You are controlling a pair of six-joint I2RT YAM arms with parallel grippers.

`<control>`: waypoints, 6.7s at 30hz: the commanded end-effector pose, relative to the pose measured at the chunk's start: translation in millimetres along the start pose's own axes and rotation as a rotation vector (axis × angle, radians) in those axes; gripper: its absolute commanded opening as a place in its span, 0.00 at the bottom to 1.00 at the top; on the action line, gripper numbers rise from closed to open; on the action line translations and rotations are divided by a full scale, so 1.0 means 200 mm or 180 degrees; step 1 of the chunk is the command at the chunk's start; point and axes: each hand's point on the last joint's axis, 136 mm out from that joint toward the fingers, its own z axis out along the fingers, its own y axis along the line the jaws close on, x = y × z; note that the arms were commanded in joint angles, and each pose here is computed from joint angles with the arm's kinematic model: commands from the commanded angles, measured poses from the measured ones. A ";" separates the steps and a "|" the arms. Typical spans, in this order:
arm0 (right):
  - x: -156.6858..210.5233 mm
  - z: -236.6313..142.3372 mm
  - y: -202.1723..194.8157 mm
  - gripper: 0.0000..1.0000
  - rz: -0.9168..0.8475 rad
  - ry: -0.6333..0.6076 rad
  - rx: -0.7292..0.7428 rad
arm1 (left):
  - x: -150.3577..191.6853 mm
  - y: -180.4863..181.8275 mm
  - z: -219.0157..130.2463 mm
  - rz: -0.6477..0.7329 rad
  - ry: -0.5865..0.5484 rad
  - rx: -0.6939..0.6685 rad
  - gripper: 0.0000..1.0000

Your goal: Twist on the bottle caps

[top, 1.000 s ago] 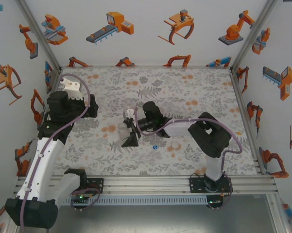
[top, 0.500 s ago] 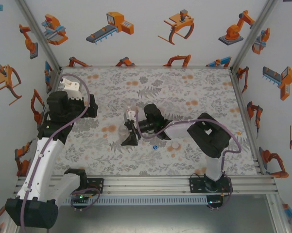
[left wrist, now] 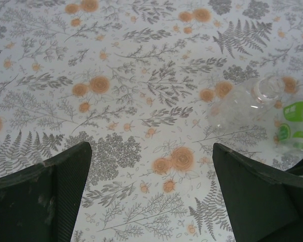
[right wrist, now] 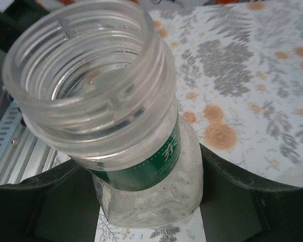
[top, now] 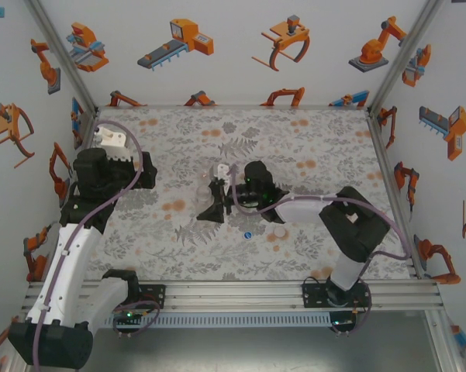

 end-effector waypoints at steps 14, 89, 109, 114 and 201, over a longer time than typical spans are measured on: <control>-0.55 -0.62 -0.14 0.45 0.0311 -0.0677 0.0924 | -0.34 -0.64 -0.19 0.0110 -0.1255 0.2183 0.98; -1.06 -0.90 0.25 0.84 -0.0439 -0.0585 0.1336 | -0.34 -1.44 -0.38 0.0995 -0.1329 0.4055 0.34; -0.21 -0.82 -0.11 0.63 0.1774 0.0616 0.3159 | -0.36 -0.77 -0.13 0.1222 -0.1231 0.2180 0.00; 0.05 -0.90 -0.14 0.63 0.2022 0.1117 0.3556 | -0.33 -0.78 -0.16 0.1288 -0.1252 0.2240 0.00; 1.02 -1.14 -0.09 0.46 0.3573 0.2631 0.4345 | -0.25 -0.86 -0.14 0.1302 -0.0991 0.2484 0.05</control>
